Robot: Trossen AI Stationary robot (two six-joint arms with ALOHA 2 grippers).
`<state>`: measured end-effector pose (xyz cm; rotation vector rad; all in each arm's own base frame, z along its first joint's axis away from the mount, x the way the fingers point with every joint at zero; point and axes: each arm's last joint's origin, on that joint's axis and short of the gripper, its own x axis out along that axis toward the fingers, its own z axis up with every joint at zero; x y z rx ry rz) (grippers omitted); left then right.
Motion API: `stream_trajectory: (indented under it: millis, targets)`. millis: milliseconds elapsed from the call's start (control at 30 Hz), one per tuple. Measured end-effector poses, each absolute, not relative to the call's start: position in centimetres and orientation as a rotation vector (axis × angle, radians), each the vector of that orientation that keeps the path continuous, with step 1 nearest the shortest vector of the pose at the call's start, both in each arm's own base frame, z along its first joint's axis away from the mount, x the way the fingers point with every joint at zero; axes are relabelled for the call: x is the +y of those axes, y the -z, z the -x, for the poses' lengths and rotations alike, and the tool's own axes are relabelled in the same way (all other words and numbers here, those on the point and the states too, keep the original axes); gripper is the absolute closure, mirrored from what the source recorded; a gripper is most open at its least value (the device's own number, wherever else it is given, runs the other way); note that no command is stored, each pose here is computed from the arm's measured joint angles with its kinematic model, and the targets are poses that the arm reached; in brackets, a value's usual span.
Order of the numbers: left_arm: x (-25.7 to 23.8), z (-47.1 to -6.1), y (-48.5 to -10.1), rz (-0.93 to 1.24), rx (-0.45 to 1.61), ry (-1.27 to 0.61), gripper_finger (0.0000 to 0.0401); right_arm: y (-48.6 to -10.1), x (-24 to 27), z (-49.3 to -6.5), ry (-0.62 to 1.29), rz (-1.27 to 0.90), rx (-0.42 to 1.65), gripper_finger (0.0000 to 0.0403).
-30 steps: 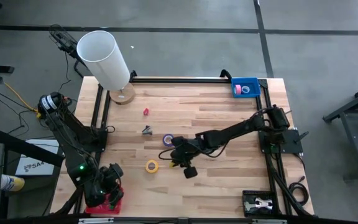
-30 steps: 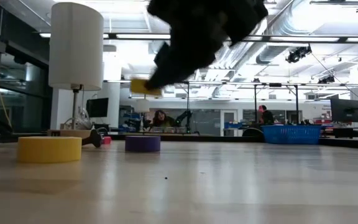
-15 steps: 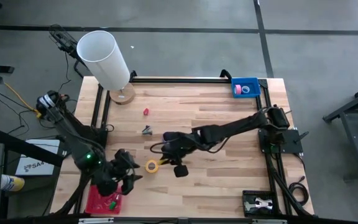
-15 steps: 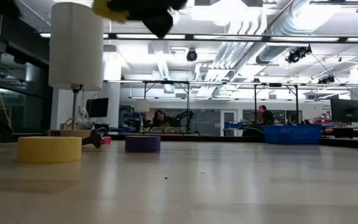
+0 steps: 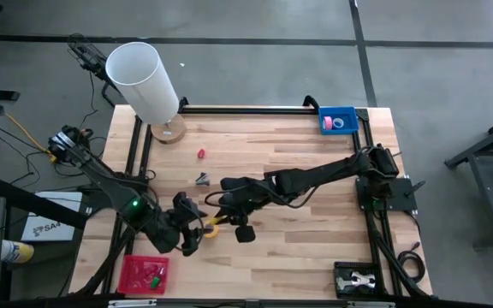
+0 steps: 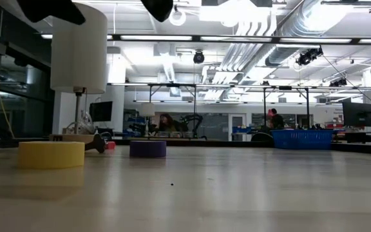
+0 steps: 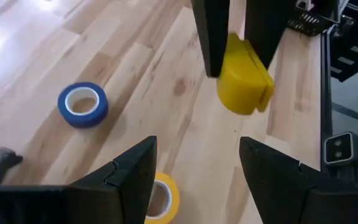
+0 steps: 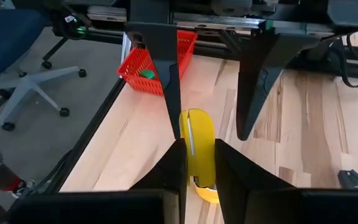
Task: Pick and place Stapler, Stapler remover, tape
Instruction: Put the yellow stapler into the red bin
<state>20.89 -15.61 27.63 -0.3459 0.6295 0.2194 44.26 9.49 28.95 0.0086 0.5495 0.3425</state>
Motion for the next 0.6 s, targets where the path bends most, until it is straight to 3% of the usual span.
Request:
stream_trajectory:
  millis: [600]
  targets:
    - [-15.42,-21.37,-27.95,0.305,0.584,-0.218,0.0176,-28.43,9.18,-44.04,-0.252,-0.009,0.607,0.0357]
